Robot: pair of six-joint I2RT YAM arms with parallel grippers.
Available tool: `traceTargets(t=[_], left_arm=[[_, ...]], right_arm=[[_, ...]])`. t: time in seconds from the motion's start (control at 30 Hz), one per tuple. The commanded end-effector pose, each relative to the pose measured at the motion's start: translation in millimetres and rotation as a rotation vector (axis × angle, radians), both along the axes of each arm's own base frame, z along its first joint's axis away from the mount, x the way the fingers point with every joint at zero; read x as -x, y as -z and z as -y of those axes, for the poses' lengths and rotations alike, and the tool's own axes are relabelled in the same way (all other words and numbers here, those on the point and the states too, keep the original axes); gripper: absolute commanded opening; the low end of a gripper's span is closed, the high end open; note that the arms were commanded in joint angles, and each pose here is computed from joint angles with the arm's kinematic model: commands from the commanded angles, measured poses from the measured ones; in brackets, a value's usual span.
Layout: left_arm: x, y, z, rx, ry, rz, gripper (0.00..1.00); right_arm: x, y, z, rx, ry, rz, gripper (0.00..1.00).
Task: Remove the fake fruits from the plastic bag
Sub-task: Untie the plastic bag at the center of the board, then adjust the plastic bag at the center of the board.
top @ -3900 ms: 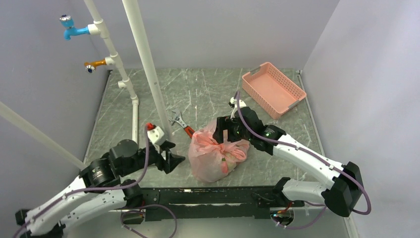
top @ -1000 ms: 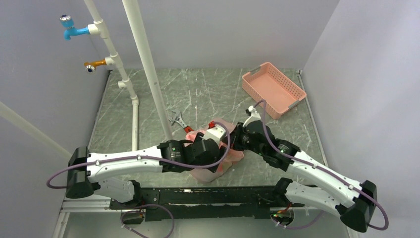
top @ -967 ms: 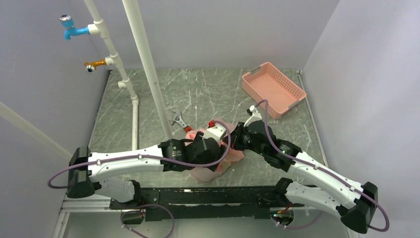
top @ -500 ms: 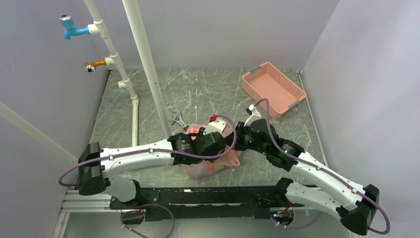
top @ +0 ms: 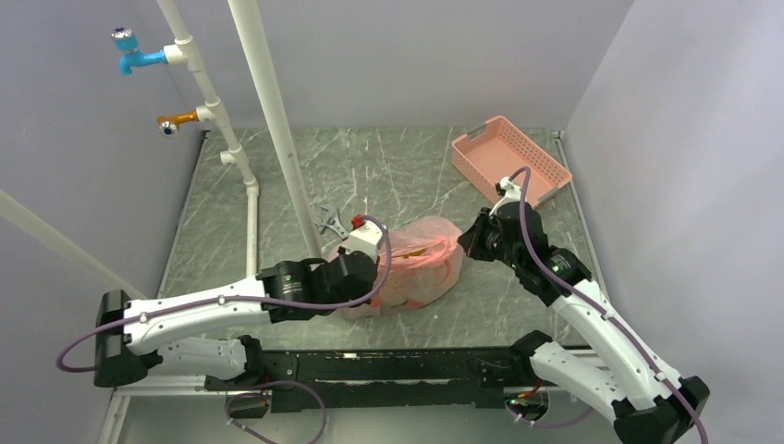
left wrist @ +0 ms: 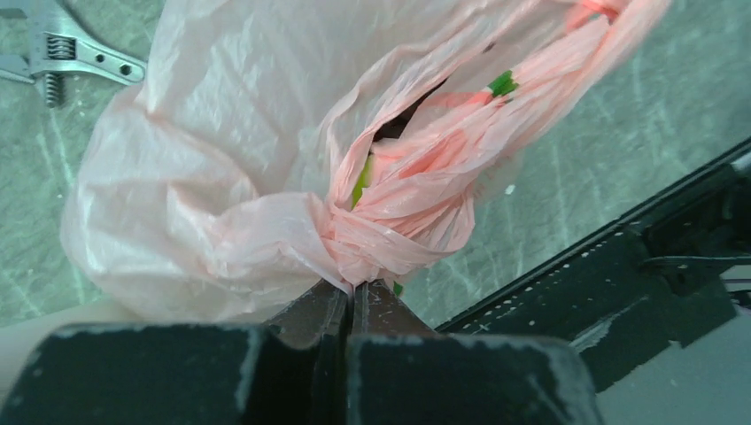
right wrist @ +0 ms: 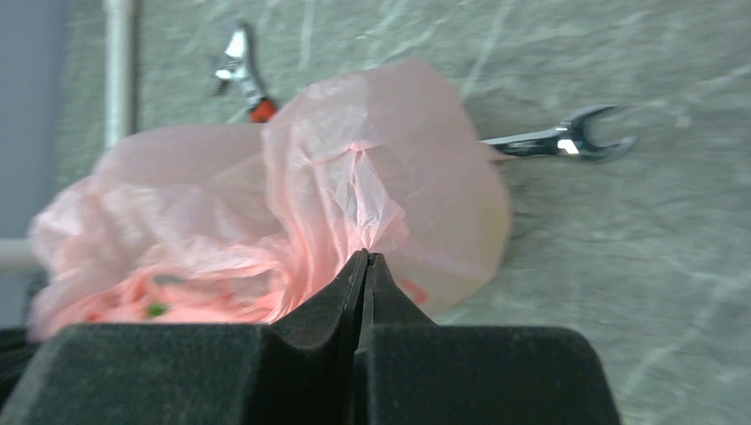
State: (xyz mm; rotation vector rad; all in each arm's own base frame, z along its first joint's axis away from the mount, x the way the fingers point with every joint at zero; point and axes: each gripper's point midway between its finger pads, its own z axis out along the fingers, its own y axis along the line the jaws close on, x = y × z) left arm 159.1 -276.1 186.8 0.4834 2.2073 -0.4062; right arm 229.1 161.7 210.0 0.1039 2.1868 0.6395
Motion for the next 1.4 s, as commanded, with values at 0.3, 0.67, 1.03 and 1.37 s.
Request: traceTargets(t=[0.3, 0.67, 1.03, 1.37], left_arm=[[14, -18, 29, 0.235, 0.081, -0.034, 0.0], [15, -22, 34, 0.249, 0.095, -0.037, 0.0], [18, -28, 25, 0.289, 0.091, -0.029, 0.0], [37, -20, 22, 0.189, 0.222, -0.075, 0.45]], right_arm=[[39, -42, -15, -0.075, -0.256, 0.101, 0.54], [63, -6, -2, -0.174, -0.137, -0.023, 0.7], [63, 20, -48, -0.351, -0.283, -0.131, 0.62], [46, 2, -54, -0.328, -0.295, -0.07, 0.0]])
